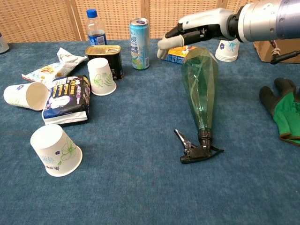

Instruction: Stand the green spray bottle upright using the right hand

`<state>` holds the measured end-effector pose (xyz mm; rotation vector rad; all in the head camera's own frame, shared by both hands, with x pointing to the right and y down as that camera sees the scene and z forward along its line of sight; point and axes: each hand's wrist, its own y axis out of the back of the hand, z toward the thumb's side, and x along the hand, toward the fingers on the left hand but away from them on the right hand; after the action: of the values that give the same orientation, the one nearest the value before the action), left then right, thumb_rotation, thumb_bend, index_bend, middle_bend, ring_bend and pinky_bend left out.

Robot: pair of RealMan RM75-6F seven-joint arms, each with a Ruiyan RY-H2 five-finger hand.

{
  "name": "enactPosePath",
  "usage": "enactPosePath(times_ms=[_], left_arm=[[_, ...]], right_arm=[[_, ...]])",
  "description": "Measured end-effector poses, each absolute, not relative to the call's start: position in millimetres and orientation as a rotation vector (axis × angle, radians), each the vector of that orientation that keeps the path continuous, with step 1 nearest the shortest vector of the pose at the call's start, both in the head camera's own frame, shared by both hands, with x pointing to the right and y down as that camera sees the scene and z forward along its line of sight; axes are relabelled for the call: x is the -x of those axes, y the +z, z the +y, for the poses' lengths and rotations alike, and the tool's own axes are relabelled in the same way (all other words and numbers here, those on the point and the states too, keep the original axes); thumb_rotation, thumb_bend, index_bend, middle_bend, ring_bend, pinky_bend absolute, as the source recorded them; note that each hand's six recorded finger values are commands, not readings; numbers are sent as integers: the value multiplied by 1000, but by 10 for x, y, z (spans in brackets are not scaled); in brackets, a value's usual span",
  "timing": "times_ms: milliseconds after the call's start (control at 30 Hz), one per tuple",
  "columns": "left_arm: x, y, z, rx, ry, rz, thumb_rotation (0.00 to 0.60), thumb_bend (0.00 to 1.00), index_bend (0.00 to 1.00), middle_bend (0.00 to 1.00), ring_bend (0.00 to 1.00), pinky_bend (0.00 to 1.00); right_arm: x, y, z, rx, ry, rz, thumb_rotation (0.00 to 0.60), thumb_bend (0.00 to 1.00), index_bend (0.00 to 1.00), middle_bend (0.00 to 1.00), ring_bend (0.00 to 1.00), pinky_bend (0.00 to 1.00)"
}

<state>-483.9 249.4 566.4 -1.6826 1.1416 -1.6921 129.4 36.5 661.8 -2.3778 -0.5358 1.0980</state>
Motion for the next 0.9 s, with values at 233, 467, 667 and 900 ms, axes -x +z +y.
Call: enactPosePath(times_ms=[233, 467, 667, 900], left_arm=[[4838, 5658, 2505, 1685, -1690, 1142, 597, 182, 295, 269, 217, 8], [4830, 5657, 2496, 1687, -1682, 1138, 598, 183, 293, 270, 217, 5], [4816, 5673, 2483, 1695, -1671, 1138, 599, 183, 292, 270, 217, 1], [4751, 5710, 2434, 1718, -1643, 1123, 597, 183, 292, 270, 217, 1]], right_arm=[[-1415, 6766, 329, 2265, 1184, -452, 199, 326, 300, 281, 57, 16], [-1552, 6860, 306, 2182, 1267, -386, 196, 308, 304, 286, 61, 12], [-1684, 6861, 263, 2121, 1318, -371, 198, 306, 304, 286, 61, 12], [-1938, 6799, 231, 2061, 1396, -400, 193, 303, 302, 287, 61, 12]])
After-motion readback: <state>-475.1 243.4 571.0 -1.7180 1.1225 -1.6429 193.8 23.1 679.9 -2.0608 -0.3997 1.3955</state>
